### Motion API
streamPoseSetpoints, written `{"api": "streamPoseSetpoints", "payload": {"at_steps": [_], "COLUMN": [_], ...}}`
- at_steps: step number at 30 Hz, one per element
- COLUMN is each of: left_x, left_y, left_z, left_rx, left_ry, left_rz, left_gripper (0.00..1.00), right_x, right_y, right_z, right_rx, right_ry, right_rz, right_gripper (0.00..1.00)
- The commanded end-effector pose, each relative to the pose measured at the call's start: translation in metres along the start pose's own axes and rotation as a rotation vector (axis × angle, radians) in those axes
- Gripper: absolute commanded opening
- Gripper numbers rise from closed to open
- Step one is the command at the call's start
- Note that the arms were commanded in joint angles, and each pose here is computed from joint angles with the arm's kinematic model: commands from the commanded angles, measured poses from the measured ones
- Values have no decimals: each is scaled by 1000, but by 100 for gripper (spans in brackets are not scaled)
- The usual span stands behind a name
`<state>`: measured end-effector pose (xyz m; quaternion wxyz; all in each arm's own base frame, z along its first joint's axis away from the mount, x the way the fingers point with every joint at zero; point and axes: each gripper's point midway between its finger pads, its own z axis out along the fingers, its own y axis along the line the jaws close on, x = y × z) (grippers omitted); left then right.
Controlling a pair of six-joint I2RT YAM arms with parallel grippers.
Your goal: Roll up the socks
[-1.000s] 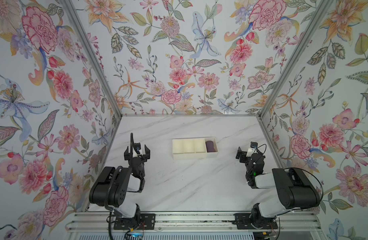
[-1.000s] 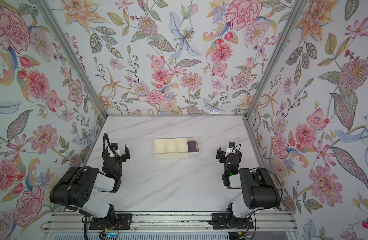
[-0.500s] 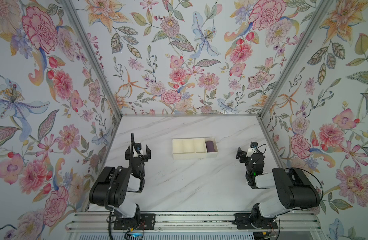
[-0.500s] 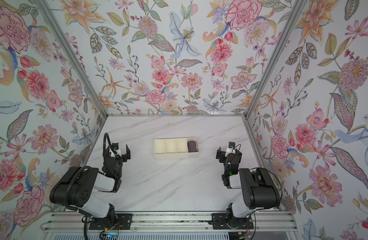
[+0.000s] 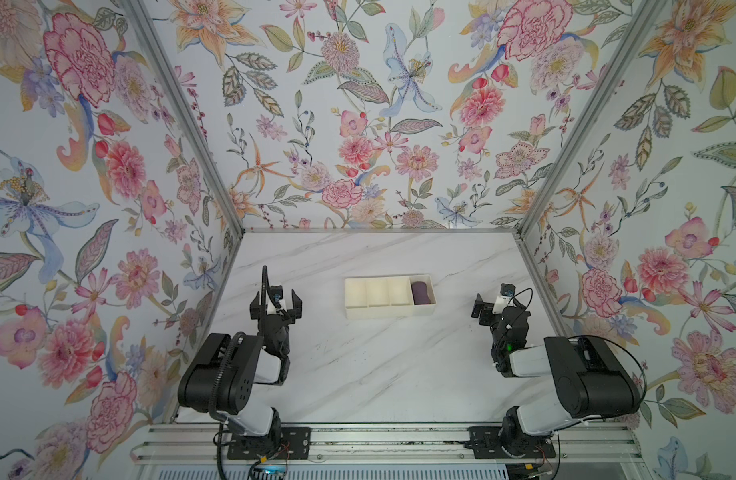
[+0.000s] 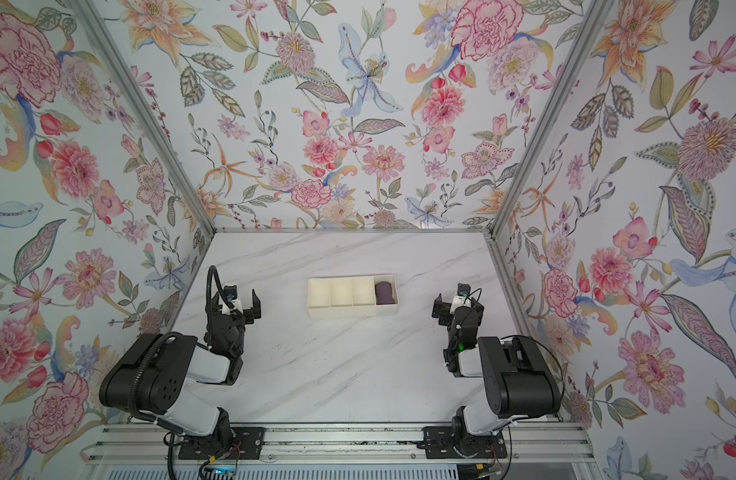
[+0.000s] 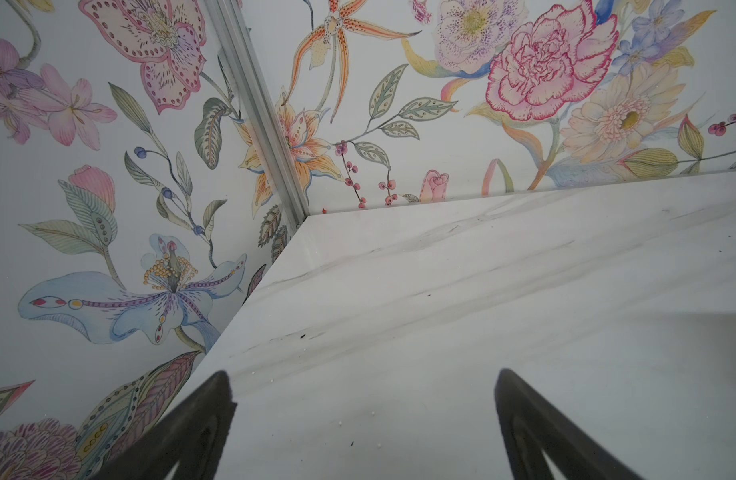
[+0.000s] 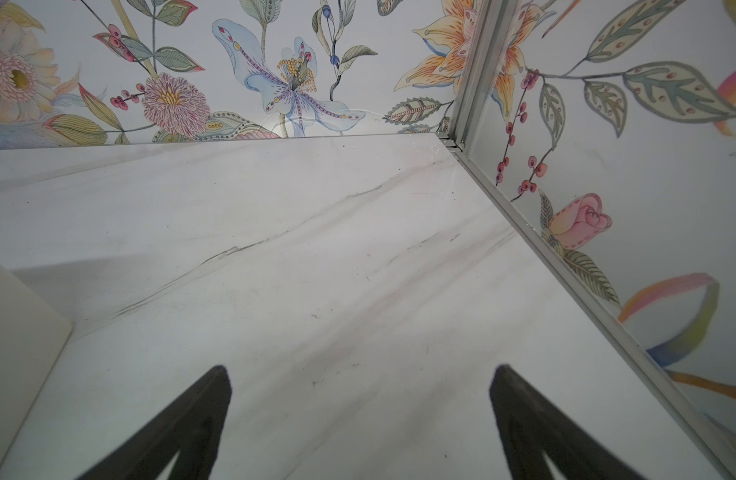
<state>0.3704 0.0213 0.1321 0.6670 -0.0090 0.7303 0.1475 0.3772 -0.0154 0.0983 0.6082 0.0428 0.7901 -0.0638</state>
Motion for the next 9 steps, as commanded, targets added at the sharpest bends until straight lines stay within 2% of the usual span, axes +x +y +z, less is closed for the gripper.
{"api": "streamPoseSetpoints", "payload": {"at_steps": [1,9], "left_x": [-8,-8], "left_y": [-2,-1], "left_z": [0,0], "left_rx": [11,9], "left_ry": [-23,-23], "left_rz": [3,3], "left_gripper": [99,99], "right_x": [-11,-11], "right_y": [-2,-2], "right_z": [2,2], "right_rx": [17,17], "right_ry": [-38,-39], "right_rz": [-8,-7], "right_gripper": [99,99]}}
